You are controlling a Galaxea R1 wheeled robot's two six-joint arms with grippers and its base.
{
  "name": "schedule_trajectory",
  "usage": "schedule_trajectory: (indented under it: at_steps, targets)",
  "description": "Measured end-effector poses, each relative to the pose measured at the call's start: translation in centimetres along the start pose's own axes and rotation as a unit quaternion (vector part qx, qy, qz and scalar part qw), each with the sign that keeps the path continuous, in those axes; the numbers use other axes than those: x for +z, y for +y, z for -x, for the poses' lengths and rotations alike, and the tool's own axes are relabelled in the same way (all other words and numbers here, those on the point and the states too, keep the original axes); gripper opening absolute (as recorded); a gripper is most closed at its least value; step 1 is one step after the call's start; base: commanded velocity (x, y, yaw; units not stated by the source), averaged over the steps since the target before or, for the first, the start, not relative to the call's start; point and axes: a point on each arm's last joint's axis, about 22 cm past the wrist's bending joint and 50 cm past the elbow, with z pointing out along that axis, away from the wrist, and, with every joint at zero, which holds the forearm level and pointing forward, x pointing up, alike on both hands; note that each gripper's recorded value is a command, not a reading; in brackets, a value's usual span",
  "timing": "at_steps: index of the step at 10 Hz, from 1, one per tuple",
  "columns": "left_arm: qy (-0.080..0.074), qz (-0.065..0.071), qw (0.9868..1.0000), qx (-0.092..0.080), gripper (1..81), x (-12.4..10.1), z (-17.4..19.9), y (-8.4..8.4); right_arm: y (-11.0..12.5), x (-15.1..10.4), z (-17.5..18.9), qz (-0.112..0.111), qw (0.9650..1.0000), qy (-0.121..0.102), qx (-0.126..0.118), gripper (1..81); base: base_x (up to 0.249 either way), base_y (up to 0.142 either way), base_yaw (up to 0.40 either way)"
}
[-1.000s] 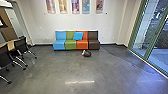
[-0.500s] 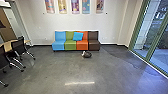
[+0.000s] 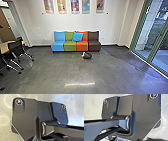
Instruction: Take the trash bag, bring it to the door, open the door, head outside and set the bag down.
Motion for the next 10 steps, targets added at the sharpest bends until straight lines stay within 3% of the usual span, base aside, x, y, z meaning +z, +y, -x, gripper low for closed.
schedule_trajectory:
  at_steps: [10]
  targets:
    - [0.001, -0.002, 1.0000, 0.000, 81.1, -0.13, -0.07, -0.37, -0.04, 0.01, 0.58, 0.000, 1.0000, -0.003, 0.002, 81.1, 0.172, 0.000, 0.000]
